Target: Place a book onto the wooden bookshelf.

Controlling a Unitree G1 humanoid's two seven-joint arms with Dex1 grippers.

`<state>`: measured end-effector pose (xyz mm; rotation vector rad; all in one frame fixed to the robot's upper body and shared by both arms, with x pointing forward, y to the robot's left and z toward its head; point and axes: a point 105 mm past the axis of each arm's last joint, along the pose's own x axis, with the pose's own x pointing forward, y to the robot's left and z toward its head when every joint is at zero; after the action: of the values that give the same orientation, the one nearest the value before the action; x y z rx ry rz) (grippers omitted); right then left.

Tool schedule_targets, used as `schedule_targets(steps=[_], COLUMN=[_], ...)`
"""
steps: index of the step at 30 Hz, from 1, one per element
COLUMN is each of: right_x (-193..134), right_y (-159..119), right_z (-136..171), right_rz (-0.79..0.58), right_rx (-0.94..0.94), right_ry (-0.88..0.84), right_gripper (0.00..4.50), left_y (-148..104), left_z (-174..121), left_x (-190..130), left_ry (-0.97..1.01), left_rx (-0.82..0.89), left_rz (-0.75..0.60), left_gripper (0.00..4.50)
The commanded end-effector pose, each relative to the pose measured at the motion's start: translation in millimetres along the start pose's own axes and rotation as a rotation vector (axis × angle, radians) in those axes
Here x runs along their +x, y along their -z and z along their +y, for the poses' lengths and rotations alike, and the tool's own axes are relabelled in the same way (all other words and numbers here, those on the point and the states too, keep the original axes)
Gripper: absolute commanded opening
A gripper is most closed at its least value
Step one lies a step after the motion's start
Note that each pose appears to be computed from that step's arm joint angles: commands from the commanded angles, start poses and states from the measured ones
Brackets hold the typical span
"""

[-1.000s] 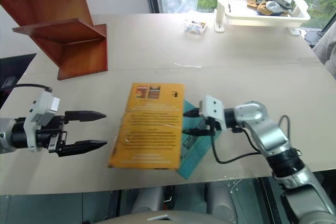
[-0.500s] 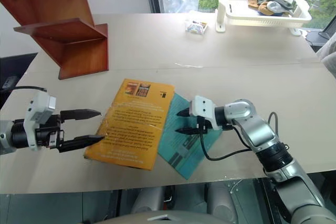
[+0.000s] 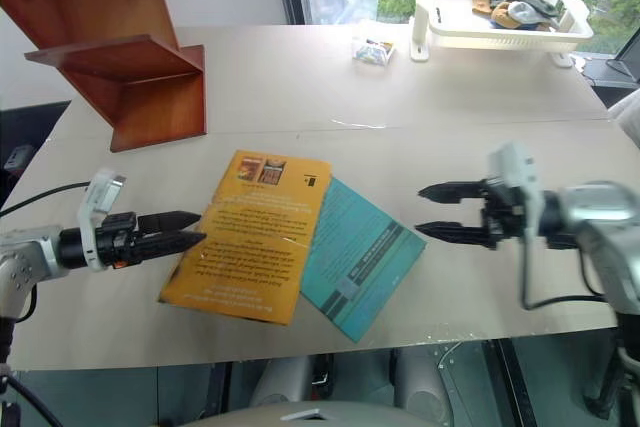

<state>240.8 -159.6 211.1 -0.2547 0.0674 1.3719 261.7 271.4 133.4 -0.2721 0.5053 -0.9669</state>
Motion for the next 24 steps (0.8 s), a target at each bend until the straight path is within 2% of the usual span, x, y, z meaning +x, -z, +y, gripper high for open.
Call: schedule_targets(steps=[1,7,12,13,14,18,20,22,24], right_x=[-16,-33,-40,-40,-40,-41,-43,-45,-47], right_y=[-38,-57,-57,-58,-57,-53,-51,-49,-48], right_z=[17,22,25,25,26,28,28,28,27], right_rz=[-0.060,-0.082,-0.074,-0.078,-0.083,-0.076,-0.074,-0.071,-0.065], right_rx=[-0.017,-0.028,-0.042,-0.042,-0.040,-0.046,-0.048,-0.053,-0.056], right_ry=[-0.028,-0.007,-0.013,-0.018,-0.023,-0.028,-0.027,-0.026,-0.026], right_gripper=[2.59,2.59,2.59,2.65,2.65,2.65,2.65,2.65,2.65], left_y=[0,4,5,5,5,3,3,1,0], left_z=[0,0,-2,-2,-2,-4,-6,-7,-8], left_x=[3,13,19,20,21,23,24,23,20], left_ry=[0.069,0.141,0.191,0.194,0.201,0.219,0.224,0.225,0.217], left_rx=[-0.111,-0.226,-0.286,-0.292,-0.299,-0.313,-0.316,-0.319,-0.307], left_rz=[-0.016,0.028,0.034,0.034,0.026,0.008,0.002,-0.010,-0.023], left_gripper=[4.50,4.50,4.50,3.97,3.84,1.75,0.87,0.47,0.41])
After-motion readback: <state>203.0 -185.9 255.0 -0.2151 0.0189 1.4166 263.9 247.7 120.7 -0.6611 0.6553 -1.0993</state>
